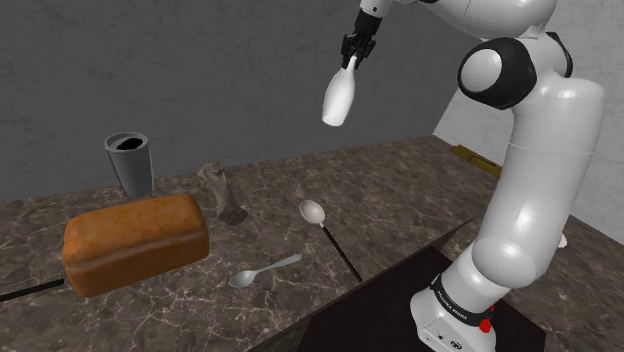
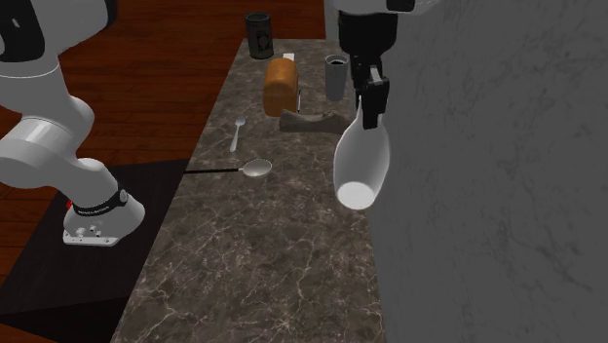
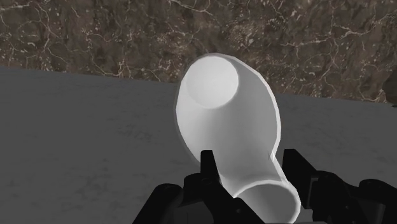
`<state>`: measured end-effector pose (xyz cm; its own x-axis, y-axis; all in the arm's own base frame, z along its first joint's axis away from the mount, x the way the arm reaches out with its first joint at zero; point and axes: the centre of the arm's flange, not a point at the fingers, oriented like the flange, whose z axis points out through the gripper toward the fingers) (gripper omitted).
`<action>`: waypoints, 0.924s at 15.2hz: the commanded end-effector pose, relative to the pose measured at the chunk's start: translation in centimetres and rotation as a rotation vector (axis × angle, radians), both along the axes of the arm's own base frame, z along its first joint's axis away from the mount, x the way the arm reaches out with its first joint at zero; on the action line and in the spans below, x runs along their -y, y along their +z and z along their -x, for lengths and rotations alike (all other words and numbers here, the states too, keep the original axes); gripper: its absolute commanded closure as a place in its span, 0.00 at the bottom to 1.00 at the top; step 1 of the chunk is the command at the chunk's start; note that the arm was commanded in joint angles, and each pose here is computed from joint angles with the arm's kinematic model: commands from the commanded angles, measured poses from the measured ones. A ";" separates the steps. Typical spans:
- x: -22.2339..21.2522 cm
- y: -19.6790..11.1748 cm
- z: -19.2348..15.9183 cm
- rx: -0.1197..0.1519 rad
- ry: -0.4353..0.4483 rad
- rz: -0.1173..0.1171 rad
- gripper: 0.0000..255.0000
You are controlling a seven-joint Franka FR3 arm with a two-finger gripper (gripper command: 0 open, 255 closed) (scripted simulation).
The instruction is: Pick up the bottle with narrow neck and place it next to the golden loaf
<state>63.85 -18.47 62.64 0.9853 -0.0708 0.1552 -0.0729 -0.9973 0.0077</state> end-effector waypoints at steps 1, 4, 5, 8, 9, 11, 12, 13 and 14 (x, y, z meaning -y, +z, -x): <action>0.0 1.2 0.1 0.000 0.000 0.000 1.00; 0.0 2.7 0.1 0.000 0.000 0.000 1.00; -1.2 2.7 0.6 0.000 0.000 0.000 1.00; -4.8 2.7 2.3 0.000 0.000 0.000 1.00; -6.0 2.7 2.8 0.000 0.000 0.000 1.00; -8.4 2.7 4.0 0.000 0.000 0.000 1.00; -9.6 2.7 4.5 0.000 0.000 0.000 1.00; -10.8 2.7 5.1 0.000 0.000 0.000 1.00; -12.0 2.7 5.6 0.000 0.000 0.000 1.00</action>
